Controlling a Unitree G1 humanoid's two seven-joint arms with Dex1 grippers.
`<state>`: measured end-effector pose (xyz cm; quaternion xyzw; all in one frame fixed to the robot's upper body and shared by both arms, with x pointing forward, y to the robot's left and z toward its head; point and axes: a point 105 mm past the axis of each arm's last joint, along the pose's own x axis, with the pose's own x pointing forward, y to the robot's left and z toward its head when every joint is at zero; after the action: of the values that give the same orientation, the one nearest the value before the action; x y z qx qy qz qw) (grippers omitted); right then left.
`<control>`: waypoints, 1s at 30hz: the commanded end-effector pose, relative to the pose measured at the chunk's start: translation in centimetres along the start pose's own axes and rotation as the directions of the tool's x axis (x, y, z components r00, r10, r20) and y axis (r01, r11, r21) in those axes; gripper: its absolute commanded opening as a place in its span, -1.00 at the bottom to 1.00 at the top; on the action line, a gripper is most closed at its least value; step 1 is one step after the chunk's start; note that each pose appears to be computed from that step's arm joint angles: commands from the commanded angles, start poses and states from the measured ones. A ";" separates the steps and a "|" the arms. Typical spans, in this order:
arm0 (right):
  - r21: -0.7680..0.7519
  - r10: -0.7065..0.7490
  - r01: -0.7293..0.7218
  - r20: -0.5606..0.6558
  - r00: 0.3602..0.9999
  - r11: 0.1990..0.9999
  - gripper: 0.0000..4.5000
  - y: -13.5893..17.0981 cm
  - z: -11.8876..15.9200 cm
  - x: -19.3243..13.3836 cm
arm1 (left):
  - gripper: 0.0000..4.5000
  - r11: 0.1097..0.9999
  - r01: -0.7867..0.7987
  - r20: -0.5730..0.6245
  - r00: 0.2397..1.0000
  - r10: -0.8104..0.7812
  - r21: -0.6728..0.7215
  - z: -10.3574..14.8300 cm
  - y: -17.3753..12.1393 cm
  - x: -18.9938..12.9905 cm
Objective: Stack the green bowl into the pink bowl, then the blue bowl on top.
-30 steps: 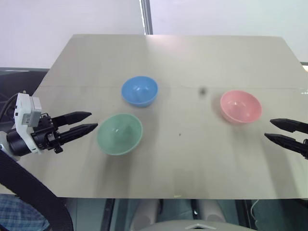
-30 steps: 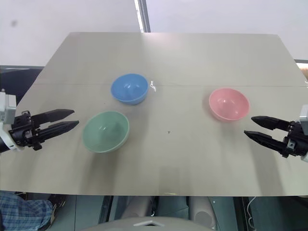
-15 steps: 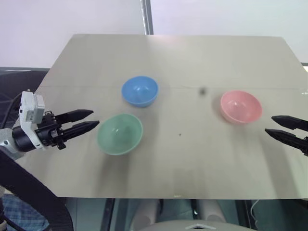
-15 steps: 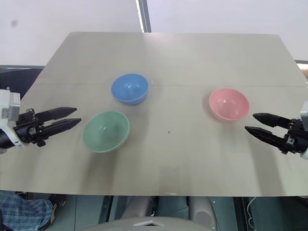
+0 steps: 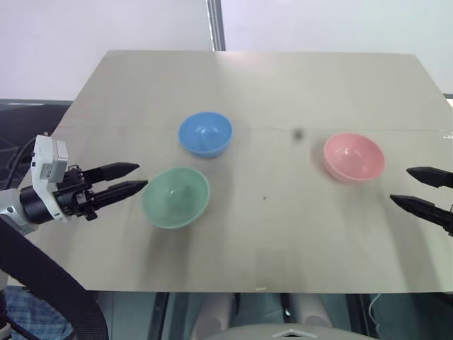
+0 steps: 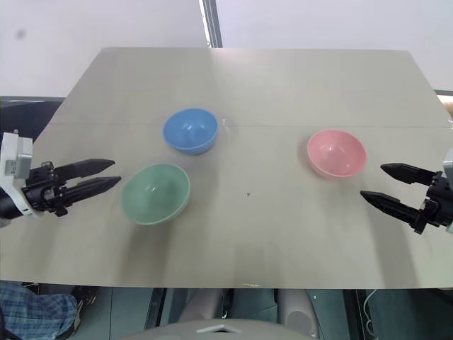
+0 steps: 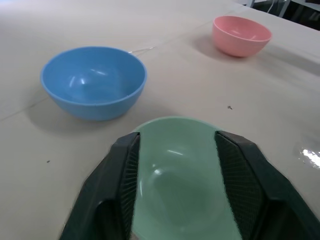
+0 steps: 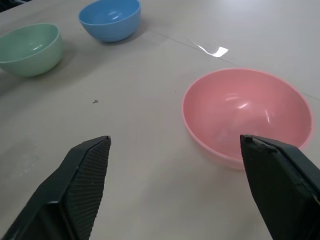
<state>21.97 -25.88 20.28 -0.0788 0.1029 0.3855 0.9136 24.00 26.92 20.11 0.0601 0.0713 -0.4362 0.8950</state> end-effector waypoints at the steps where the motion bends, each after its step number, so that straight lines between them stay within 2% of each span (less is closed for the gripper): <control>1: -0.056 -0.002 0.004 0.023 1.000 0.998 1.00 0.2 1.3 -0.4 | 0.93 1.000 0.011 0.008 1.000 -0.011 0.009 0.7 -0.1 -0.3; 5: -0.102 -0.012 0.017 0.047 0.999 0.995 1.00 0.0 1.5 -0.3 | 0.93 1.000 -0.005 0.013 1.000 0.005 0.026 0.9 0.2 -0.3; 8: -0.109 0.005 -0.007 -0.025 1.000 0.994 1.00 0.1 0.9 -0.1 | 0.93 0.999 0.023 0.018 1.000 -0.024 0.044 1.0 -0.3 -0.1; 11: -0.150 0.016 -0.021 -0.037 0.999 0.988 1.00 0.2 1.3 0.4 | 0.93 0.998 0.030 0.032 0.999 -0.032 0.050 1.3 -0.5 -0.1; 14: -0.202 -0.001 -0.029 -0.146 0.989 0.979 1.00 -0.1 0.4 1.2 | 0.93 0.997 0.057 0.049 0.997 -0.060 0.049 1.7 -0.8 -0.1; 16: -0.241 -0.050 -0.015 -0.261 0.964 0.971 1.00 -0.9 -0.7 1.7 | 0.93 0.995 0.089 0.072 0.993 -0.092 0.046 2.1 -1.2 -0.2; 18: -0.264 -0.082 -0.008 -0.326 0.942 0.964 1.00 -1.6 -1.1 2.3 | 0.93 0.993 0.114 0.085 0.989 -0.117 0.043 2.3 -1.5 -0.3; 23: -0.368 -0.105 -0.057 -0.408 0.907 0.928 1.00 -2.3 -1.2 4.2 | 0.93 0.981 0.195 0.110 0.975 -0.195 0.012 3.0 -2.3 -0.4; 30: -0.411 -0.108 -0.108 -0.468 0.877 0.905 1.00 -2.4 -0.6 7.0 | 0.93 0.963 0.269 0.070 0.960 -0.271 0.031 3.4 -3.3 -0.4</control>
<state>28.07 -22.80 17.59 -0.3487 0.2366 0.3779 0.8244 21.89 25.11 22.28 0.0208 0.0522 -0.5429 0.8379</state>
